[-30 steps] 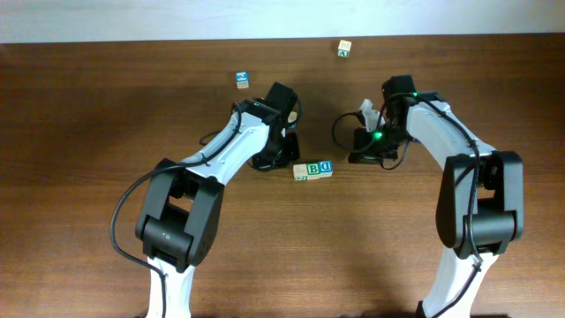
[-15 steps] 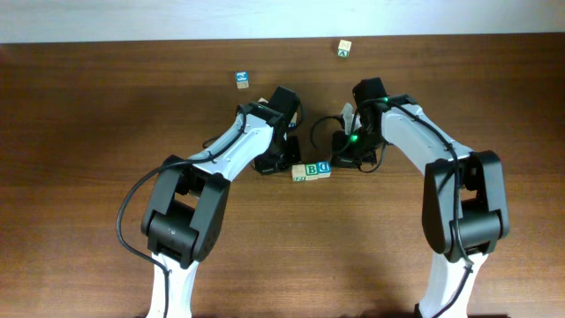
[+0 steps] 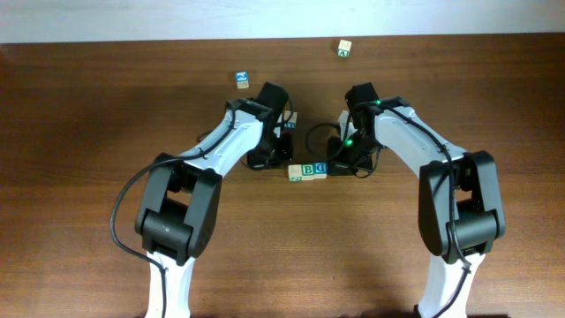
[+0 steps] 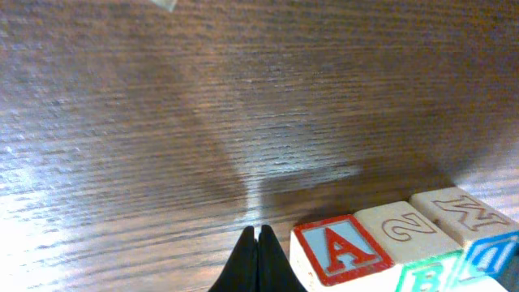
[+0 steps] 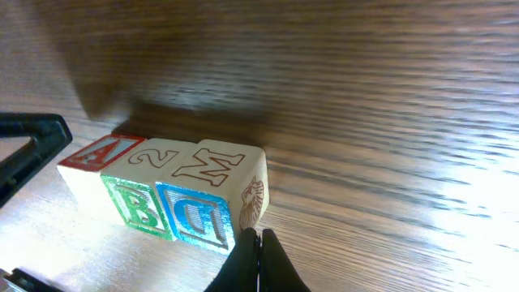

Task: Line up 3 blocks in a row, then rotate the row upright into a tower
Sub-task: 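Bring both grippers down to either end of the block row, then press the row ends inward with both grippers to align the blocks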

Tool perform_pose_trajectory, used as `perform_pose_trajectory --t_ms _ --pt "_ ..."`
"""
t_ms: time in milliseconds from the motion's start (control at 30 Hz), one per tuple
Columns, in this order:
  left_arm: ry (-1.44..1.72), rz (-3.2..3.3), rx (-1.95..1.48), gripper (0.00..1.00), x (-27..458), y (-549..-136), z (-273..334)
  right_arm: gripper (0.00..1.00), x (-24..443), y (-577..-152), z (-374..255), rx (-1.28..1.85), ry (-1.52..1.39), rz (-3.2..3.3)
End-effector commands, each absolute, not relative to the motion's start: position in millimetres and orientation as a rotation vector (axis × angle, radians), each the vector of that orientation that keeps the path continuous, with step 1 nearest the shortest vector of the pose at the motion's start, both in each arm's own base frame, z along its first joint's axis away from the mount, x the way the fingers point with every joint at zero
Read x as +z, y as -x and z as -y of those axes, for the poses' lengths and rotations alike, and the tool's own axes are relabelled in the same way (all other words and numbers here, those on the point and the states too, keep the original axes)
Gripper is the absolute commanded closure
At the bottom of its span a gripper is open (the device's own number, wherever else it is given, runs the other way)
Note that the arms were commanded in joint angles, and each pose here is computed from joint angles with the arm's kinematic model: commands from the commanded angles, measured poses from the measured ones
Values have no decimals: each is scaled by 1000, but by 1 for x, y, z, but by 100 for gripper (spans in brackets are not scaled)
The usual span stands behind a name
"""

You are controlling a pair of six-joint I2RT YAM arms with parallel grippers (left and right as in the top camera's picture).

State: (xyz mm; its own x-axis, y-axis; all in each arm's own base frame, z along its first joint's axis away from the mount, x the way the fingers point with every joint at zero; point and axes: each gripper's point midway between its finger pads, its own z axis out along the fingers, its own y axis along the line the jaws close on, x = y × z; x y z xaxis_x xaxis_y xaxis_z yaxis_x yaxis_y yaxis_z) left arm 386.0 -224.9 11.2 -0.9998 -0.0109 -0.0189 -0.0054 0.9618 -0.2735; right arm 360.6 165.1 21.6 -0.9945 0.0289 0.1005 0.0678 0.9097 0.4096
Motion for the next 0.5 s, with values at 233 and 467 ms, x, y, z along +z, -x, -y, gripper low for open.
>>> perform_pose_trajectory --t_ms 233,467 --pt "-123 -3097 -513 100 9 -383 226 95 80 -369 -119 -740 53 3090" --pt "-278 -3083 -557 100 11 -379 230 95 94 -371 -117 -951 -23 3154"
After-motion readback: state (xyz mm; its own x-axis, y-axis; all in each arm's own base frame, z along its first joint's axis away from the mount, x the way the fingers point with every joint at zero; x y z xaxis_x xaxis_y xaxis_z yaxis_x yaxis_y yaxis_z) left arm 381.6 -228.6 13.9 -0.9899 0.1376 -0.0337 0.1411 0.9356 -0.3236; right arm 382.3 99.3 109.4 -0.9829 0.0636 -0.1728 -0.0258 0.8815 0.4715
